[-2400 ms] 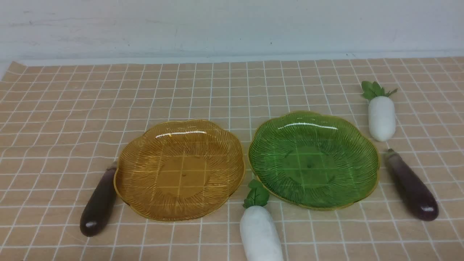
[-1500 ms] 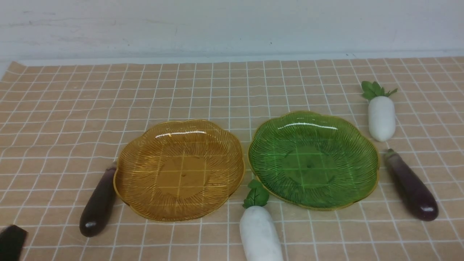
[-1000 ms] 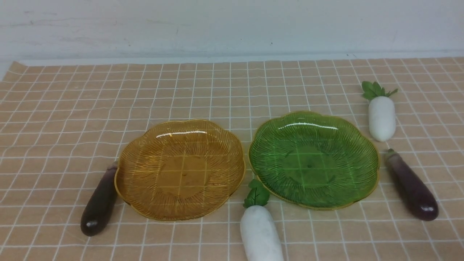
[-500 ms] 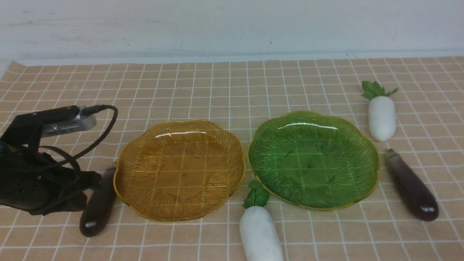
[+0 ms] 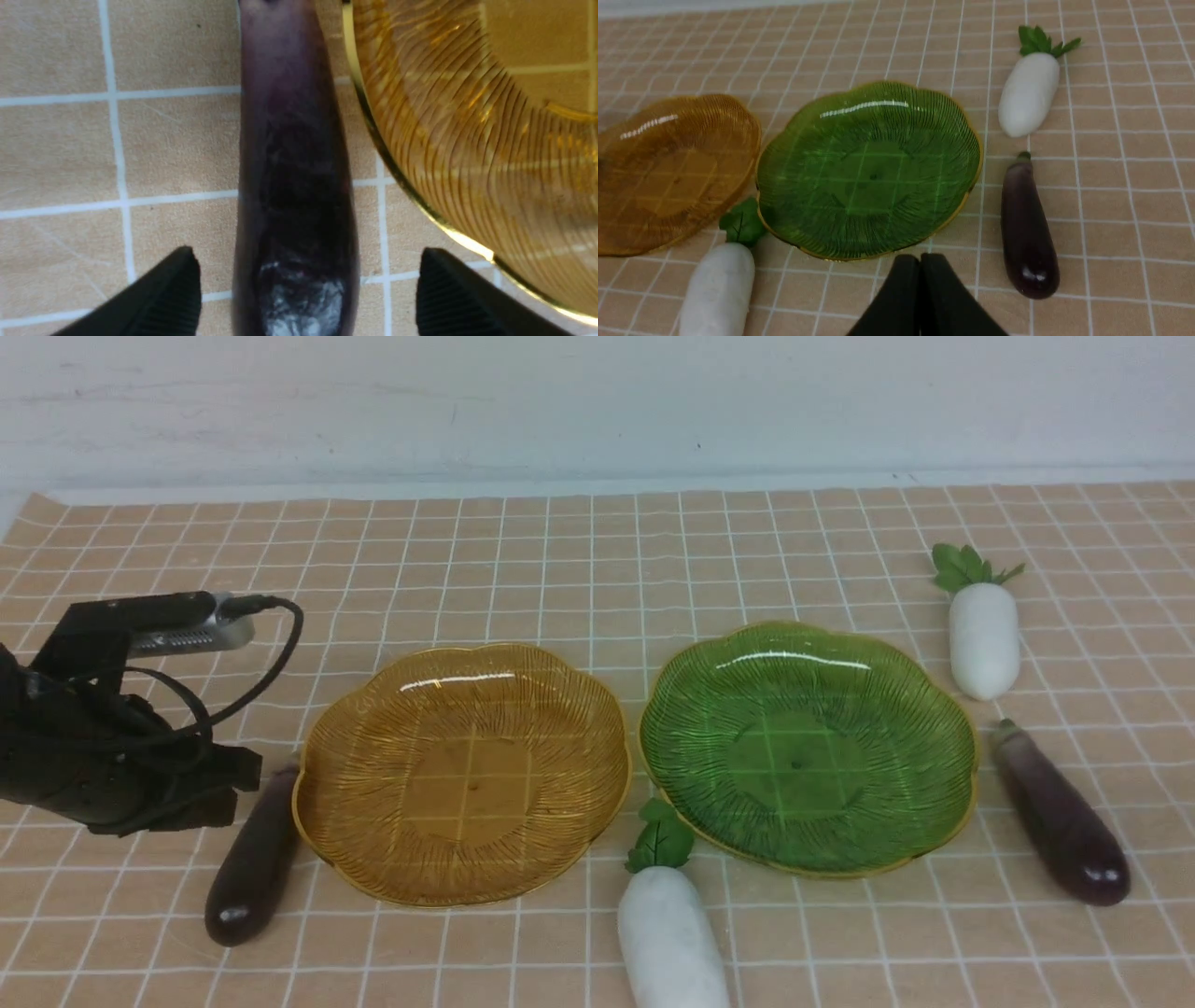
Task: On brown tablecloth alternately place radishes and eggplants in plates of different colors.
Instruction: 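Pick up the eggplant and place it in the yellow plate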
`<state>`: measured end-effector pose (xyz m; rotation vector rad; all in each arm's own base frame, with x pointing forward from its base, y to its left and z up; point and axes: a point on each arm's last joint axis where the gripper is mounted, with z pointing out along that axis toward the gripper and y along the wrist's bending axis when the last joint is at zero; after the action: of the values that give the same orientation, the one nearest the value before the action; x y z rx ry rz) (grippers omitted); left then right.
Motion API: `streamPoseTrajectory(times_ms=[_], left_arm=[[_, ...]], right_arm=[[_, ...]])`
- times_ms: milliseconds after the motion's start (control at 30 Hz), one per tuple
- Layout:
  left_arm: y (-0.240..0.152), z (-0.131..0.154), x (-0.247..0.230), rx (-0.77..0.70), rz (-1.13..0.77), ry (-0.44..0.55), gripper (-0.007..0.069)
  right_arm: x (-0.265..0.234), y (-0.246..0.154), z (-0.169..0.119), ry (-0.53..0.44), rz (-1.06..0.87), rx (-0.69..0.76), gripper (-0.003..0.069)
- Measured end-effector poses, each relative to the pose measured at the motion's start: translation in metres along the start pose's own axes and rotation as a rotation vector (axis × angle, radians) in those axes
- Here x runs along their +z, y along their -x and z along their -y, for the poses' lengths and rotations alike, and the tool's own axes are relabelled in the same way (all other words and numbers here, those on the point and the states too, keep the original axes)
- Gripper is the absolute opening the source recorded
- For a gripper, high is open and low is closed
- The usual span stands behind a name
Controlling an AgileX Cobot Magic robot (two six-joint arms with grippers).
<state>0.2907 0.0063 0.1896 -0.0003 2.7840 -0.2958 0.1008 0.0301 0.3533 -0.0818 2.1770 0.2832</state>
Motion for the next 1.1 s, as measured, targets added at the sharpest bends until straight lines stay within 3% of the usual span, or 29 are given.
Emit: streamPoseTrajectory(times_ms=[500,633,767,900,1000,1100], left_arm=[[-0.004,-0.009,0.037,0.000,-0.115,-0.006,0.0571],[-0.004,-0.010,0.038,-0.002,-0.116,-0.001,0.0470],[-0.005,-0.011,0.035,-0.058,-0.126,0.007,0.0318],[-0.004,-0.009,-0.001,-0.088,-0.063,0.032,0.0311],[-0.002,0.002,-0.030,-0.089,0.041,0.021,0.0311],[0.000,0.023,-0.050,-0.057,0.130,-0.027,0.0310]], right_arm=[[0.000,0.005,-0.003,0.029,0.054,-0.019,-0.0015],[0.001,0.006,-0.001,0.004,0.058,-0.044,-0.0015],[0.004,0.006,0.009,-0.113,0.003,-0.115,-0.0015],[0.012,0.011,0.024,-0.319,-0.142,-0.130,-0.0015],[0.031,0.013,0.027,-0.386,-0.288,-0.140,-0.0015],[0.054,0.011,0.024,-0.376,-0.405,-0.144,-0.0015]])
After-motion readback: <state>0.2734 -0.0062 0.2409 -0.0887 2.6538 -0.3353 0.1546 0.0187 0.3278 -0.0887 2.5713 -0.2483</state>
